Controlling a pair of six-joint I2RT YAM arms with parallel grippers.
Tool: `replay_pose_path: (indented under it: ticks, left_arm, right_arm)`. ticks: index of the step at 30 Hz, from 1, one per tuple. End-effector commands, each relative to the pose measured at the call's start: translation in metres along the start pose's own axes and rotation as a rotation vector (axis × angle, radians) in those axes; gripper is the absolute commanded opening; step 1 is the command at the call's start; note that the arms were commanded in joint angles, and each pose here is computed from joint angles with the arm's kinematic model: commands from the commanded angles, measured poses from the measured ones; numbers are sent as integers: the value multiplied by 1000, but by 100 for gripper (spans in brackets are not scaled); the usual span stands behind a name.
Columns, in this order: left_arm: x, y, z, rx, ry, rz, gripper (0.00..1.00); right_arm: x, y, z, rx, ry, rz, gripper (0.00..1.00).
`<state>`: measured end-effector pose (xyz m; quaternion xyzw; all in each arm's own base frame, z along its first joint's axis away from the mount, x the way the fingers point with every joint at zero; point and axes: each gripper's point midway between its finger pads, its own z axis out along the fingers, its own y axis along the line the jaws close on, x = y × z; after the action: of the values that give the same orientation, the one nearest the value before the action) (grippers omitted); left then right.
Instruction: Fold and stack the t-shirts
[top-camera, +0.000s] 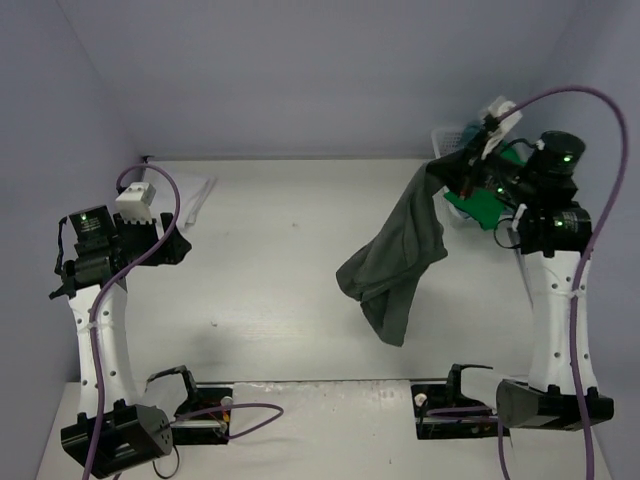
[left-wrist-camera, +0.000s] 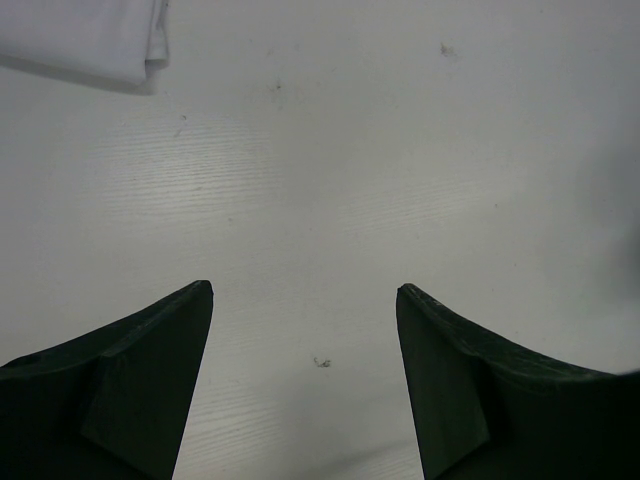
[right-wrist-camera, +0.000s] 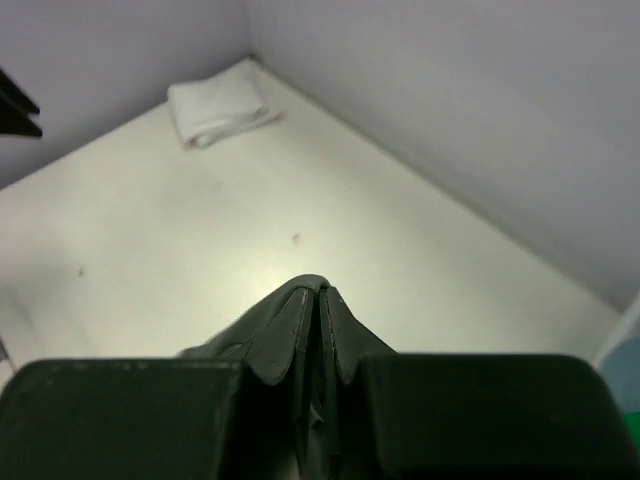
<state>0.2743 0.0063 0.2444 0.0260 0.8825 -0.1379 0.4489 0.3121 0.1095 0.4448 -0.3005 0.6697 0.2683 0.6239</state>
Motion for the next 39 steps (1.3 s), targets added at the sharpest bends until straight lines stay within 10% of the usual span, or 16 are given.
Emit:
replay_pose_path:
  ticks: [1,7,39]
  left_arm:
    - [-21,0,-5,-4,-76,35,68]
    - [-20,-2,-8,-7,-81,39,69]
    - [-12,16,11,-36,-10,-14,69]
  right_arm:
    - [39,14,28,-55,72,-26,0]
    - [117,38,62,-14,264,-113,0]
    - [50,149,4,-355,75,-212,0]
